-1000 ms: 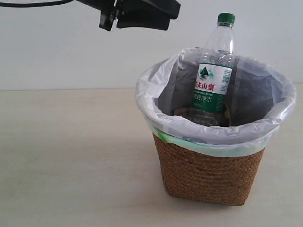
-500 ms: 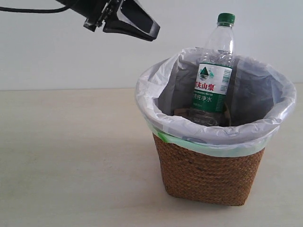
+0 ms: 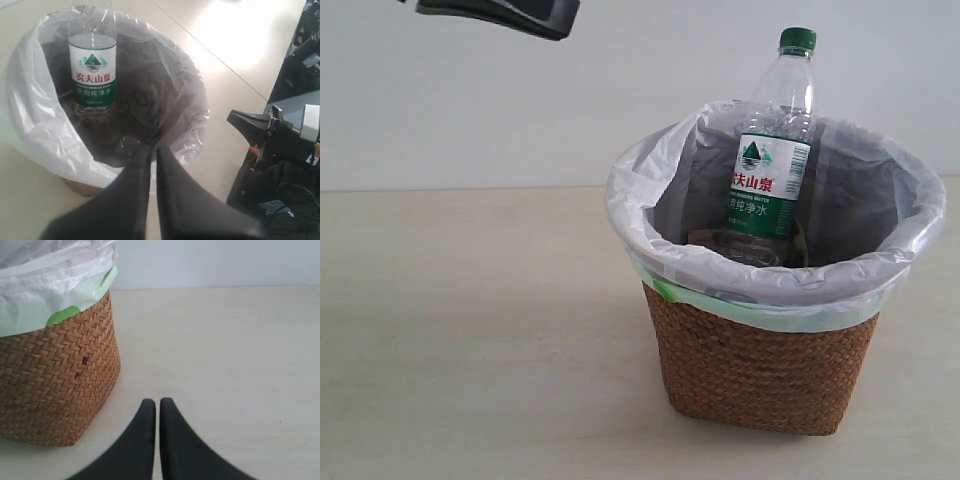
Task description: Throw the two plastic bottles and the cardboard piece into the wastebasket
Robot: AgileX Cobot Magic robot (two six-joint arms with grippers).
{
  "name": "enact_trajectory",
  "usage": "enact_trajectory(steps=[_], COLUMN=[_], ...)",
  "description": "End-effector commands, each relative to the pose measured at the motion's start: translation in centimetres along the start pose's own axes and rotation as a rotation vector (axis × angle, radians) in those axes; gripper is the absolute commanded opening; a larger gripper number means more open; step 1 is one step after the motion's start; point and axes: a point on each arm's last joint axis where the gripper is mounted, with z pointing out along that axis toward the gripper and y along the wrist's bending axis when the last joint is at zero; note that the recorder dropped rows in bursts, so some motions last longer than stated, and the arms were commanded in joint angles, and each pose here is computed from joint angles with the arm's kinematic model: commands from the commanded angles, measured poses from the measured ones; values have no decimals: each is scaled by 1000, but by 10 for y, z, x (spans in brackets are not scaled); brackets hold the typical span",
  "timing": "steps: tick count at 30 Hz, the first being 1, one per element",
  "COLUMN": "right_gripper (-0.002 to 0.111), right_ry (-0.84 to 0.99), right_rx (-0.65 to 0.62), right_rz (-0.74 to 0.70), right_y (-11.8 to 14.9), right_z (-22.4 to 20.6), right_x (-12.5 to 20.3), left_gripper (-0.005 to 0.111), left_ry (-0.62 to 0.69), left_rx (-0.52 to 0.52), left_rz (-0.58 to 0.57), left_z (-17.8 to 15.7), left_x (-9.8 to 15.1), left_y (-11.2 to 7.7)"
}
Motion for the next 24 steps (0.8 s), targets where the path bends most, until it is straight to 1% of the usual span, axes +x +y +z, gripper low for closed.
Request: enact_trajectory(steps=[1,5,6,10,12,14,15,18,24], right_gripper=[0,0,0,0,0,0,0,0,0], right_ry=[-9,-9,-9,-9,-9,-9,-9,-9,-9], right_rx=[6,6,6,6,6,6,6,6,6], right_rz=[-3,-3,-3,-3,-3,-3,-3,-3,-3], right_y=[0,0,0,0,0,0,0,0,0], right_z=[0,0,0,0,0,0,0,0,0], right_x=[-1,-1,-1,-1,-1,-1,-1,-1,-1], left_gripper=[4,4,4,4,4,4,4,4,4], left_ry=[-82,-178,-229,-325,-395,-454,-476,-551,-549], left_rx=[-54,-96,-112,-143,-173,-194,-202,-229,-236], left_rz=[24,66,84,125,157,166,168,174,162], left_z=[-26,-54,-67,-91,-108,-116,-118,-123,-115], left_x=[17,35,43,64,86,109,114,144,179], left_y=[-20,-43,-53,-73,-87,-94,-96,-100,-97])
